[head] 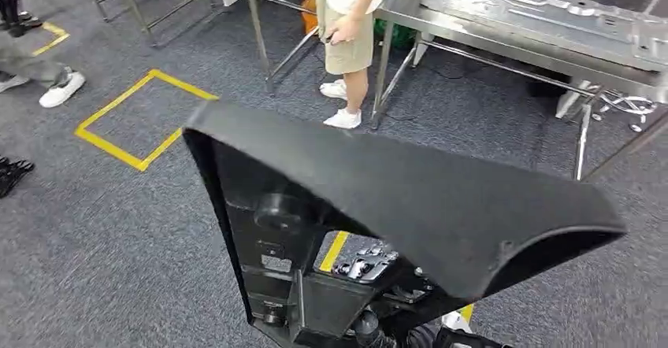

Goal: Take the parts from the cabinet and place them on the table.

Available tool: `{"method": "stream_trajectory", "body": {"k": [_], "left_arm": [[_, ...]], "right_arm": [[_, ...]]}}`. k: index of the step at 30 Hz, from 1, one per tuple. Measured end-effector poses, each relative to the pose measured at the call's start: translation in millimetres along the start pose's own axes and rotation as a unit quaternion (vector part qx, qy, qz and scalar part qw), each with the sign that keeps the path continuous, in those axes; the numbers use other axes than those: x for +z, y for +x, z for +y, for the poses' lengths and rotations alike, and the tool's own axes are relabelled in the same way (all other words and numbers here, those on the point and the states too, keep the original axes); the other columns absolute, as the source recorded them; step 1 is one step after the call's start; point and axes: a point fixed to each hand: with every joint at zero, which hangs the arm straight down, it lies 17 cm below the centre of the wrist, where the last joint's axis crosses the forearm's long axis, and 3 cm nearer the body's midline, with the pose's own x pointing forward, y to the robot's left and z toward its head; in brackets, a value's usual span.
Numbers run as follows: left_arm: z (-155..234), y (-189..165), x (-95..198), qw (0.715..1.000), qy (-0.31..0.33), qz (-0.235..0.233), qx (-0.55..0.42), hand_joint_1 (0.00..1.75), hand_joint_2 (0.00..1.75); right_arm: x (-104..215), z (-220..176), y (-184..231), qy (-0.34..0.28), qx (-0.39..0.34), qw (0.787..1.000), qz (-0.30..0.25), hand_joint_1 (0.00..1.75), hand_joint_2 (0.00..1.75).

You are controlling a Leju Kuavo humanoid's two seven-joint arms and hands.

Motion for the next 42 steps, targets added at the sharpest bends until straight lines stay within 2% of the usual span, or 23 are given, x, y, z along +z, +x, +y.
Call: {"method": "stream_trajectory", "body": {"k": [13, 42], "left_arm": [[-10, 1, 1, 1.000, -0.010, -0.004, -0.001, 0.00, 0.00], [-26, -6, 6, 1.000, -0.025, 0.000, 0.017, 0.00, 0.00]], "right_arm": [[0, -3, -7, -0.011, 0.005, 1.000, 0.022, 1.75, 1.75], [1, -15, -1, -0.023, 0.017, 0.999, 0.017, 1.75, 1.75]]}}
